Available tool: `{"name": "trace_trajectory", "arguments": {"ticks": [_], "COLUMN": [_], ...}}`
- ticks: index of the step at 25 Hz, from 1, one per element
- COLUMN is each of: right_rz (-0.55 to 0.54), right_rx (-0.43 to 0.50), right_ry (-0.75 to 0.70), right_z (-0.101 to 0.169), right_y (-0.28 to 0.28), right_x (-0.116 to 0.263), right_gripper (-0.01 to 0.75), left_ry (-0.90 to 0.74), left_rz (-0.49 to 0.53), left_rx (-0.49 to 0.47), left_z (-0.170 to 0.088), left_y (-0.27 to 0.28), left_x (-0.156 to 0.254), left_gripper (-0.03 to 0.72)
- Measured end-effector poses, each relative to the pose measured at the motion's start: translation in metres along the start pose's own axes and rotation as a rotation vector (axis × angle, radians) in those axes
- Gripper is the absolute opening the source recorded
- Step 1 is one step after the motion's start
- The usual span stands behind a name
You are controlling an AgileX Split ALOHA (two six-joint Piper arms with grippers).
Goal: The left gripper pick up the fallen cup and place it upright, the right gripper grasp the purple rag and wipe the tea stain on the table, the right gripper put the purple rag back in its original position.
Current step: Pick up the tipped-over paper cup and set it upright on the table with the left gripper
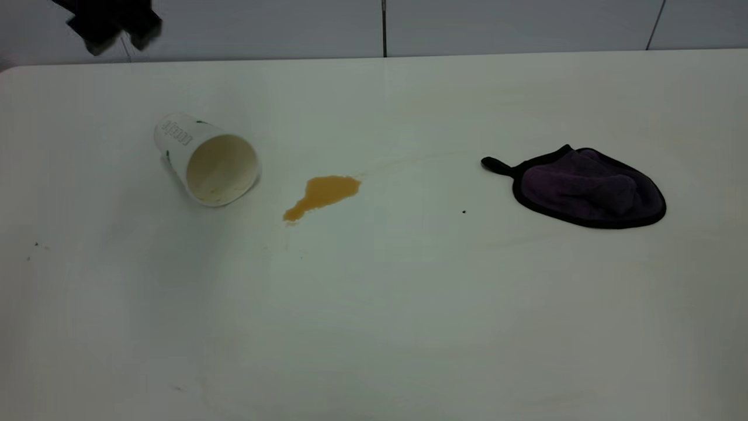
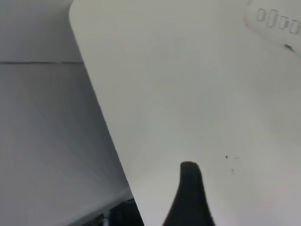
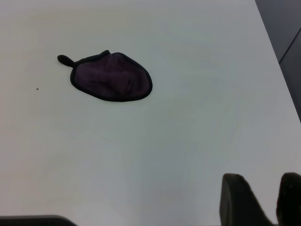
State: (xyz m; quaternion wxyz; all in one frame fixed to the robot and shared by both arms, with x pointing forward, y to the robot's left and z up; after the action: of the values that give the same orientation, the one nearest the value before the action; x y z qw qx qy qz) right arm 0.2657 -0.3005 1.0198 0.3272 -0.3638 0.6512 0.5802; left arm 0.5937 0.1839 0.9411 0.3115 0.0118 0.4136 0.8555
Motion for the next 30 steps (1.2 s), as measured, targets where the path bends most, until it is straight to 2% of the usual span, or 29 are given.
{"name": "trace_trajectory", "arguments": {"ticks": [5, 12, 18, 26, 30], "right_rz": [0.0, 0.0, 0.0, 0.0, 0.0], "right_rx": [0.0, 0.0, 0.0, 0.0, 0.0], "right_ry": [0.0, 0.0, 0.0, 0.0, 0.0], "right_z": [0.0, 0.0, 0.0, 0.0, 0.0], "right_y": [0.0, 0.0, 0.0, 0.0, 0.0], "right_x": [0.0, 0.0, 0.0, 0.0, 0.0], "right_gripper": [0.239, 0.239, 0.239, 0.239, 0.239], "left_ry": [-0.128, -0.252, -0.345, -0.439, -0.465], "left_rz": [0.017, 0.034, -0.049, -0.218, -0.236], "left_rx": [-0.013, -0.001, -0.027, -0.137, -0.209], "left_z": [-0.044, -0.084, -0.108, -0.129, -0.128], "left_y": [-0.034, -0.072, -0.098, -0.126, -0.131], "left_x": [-0.013, -0.009, -0.015, -0.026, -0.026], "left_gripper": [0.63, 0.594, 0.591, 0.588, 0.554]}}
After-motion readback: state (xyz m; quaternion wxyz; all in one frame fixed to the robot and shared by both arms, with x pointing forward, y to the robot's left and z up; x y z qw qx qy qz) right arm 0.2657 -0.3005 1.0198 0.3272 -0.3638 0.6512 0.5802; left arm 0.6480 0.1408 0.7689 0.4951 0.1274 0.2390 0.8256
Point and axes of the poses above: a point on each arm's last joint axis where the gripper is mounted, y pointing back along that axis away from the gripper, z along the wrist's bending axis when the last joint is at zero, x = y × z, the point moved 4 cm from there along -y, pointing out along that axis toward the gripper, and after that the axes turned 4 degrees about y, right-handed, at the moved point
